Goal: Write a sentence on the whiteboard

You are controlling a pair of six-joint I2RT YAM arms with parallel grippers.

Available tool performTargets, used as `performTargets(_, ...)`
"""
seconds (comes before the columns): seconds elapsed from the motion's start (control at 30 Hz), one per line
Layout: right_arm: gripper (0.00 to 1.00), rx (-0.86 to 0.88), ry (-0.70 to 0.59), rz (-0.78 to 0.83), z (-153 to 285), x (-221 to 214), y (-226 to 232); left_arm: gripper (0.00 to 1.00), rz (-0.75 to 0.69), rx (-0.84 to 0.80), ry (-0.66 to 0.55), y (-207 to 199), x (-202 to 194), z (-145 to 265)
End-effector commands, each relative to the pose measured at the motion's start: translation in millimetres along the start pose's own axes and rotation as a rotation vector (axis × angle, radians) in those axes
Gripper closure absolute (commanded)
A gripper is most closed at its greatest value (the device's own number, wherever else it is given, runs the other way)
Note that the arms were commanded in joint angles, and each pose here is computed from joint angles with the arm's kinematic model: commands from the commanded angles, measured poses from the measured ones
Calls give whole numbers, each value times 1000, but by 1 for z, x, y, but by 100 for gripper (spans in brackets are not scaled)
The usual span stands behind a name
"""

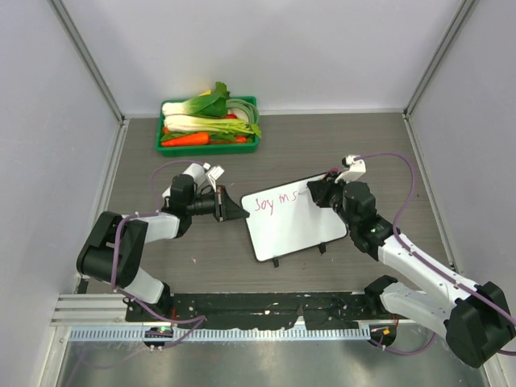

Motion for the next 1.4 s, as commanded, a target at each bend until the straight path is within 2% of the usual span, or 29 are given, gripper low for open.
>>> performTargets(0.0,99,15,-83,-11,-3,25,9,100,-13,8,39,7,-10,-3)
performTargets(0.33,98,-30,-26,3,-4,8,-2,100,-15,8,38,7,-11,-2)
performTargets(0.93,99,-2,30,0,10,-11,-6,100,-12,10,38,8,-11,-2)
performTargets(1.37,99,52,-110,-32,6,40,18,100,-12,9,40,8,-11,-3)
Point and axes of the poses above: each gripper's point midway between its finger pads, its own z axis back along the fingers, its own y axis along the line the jaws close on, x = y × z, the point moved 6 cm from there along z, back along the fingers, and after that the axes turned 3 degrees about z, right-handed, at the moved point
